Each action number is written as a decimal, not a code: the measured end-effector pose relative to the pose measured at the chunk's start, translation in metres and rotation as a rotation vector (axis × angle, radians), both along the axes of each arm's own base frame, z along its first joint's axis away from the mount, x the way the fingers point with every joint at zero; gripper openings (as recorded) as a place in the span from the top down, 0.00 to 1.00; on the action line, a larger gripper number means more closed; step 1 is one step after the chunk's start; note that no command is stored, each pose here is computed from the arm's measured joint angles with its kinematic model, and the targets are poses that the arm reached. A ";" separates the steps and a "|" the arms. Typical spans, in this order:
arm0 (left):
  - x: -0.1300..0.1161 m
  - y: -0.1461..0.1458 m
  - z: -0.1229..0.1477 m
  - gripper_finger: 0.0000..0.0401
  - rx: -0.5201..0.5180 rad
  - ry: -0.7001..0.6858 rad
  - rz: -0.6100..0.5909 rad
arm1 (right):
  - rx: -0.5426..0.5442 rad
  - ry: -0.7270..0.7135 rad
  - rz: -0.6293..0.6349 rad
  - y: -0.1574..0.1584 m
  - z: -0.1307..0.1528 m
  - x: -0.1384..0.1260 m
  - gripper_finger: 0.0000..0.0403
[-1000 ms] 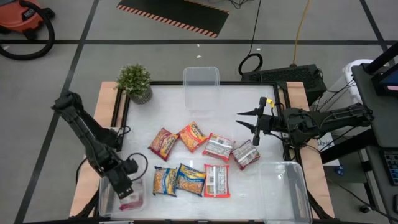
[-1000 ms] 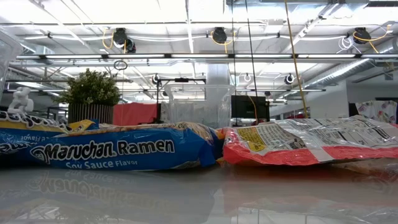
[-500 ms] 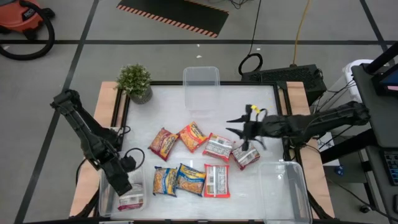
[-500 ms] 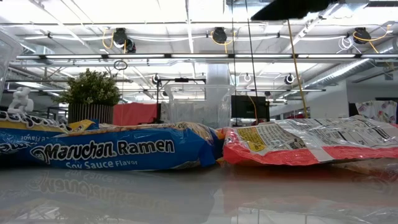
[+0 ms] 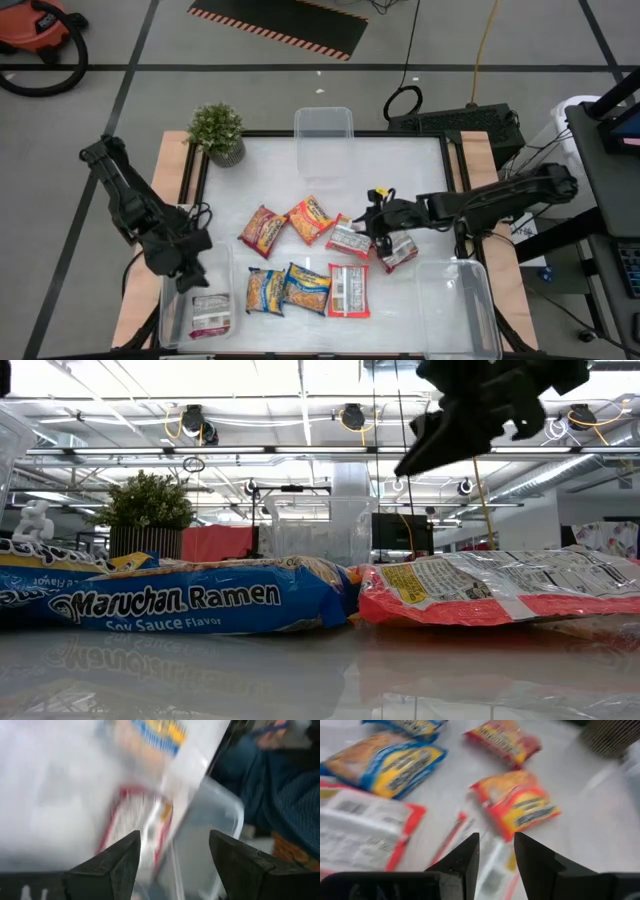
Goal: Sort Maruchan noodles
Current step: Put the top right orange noodle pack into the top transparent bin
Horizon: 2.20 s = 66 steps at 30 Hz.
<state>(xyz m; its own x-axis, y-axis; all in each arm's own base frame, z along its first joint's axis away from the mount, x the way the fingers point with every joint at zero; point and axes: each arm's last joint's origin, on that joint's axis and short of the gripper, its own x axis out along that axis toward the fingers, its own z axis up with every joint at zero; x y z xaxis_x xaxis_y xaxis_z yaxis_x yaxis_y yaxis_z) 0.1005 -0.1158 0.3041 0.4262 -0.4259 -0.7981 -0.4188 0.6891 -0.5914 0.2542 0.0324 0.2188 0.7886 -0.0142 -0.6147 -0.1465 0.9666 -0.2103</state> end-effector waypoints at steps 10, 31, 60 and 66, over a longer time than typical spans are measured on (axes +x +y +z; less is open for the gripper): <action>0.031 0.019 0.012 0.40 0.438 -0.461 0.053 | 0.059 0.255 -0.098 -0.001 -0.020 -0.015 0.71; 0.111 0.042 0.001 0.40 1.103 -0.528 0.122 | 0.052 0.352 -0.148 -0.024 -0.063 -0.035 0.51; 0.131 0.048 -0.013 0.40 1.143 -0.465 0.121 | 0.048 0.174 -0.050 -0.030 -0.090 -0.034 0.98; 0.132 0.047 -0.014 0.40 1.114 -0.467 0.146 | -0.020 0.060 -0.085 -0.032 -0.074 -0.032 1.00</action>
